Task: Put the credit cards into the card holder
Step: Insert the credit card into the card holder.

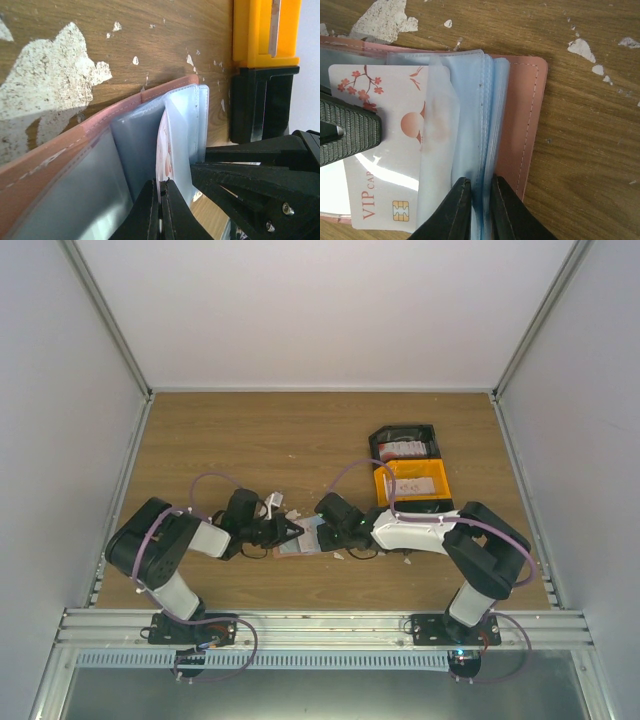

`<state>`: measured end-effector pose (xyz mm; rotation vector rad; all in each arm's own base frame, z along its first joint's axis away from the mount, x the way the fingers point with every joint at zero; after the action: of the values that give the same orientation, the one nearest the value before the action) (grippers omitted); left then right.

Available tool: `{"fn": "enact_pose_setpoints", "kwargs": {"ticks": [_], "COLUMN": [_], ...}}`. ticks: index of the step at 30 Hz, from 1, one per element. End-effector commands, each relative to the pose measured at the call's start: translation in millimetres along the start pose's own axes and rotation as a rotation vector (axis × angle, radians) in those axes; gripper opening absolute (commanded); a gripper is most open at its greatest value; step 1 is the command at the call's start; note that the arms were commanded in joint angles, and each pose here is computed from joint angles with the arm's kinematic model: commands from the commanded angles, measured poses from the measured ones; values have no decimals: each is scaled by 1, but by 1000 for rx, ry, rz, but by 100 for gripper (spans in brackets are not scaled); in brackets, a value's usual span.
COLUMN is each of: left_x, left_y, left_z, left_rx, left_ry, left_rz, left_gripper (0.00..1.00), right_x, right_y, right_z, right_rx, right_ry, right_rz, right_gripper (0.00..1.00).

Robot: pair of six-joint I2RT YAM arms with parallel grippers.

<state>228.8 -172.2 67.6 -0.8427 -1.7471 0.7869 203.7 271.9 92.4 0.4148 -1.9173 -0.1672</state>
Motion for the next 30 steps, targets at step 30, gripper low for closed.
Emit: {"fn": "enact_pose_setpoints", "kwargs": {"ticks": [30], "left_x": [-9], "left_y": [-7], "left_z": [11], "left_rx": [-81], "left_ry": [54], "left_rz": [-99], "left_gripper": [32], "right_x": [34], "right_y": [-12], "right_z": [-8], "right_rx": [-69], "right_ry": [-123], "right_rz": [59], "right_gripper": [41]}}
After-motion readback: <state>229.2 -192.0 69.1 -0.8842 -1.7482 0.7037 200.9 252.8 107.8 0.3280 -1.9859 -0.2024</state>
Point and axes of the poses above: each gripper's point midway between its finger pads, its own x axis back along the fingers, its own y axis along the line the jaws close on, z = x × y, the point moved 8 cm from there along x, back along the fingers, and after that the axes turned 7 degrees about -x, right-handed, at the moved point
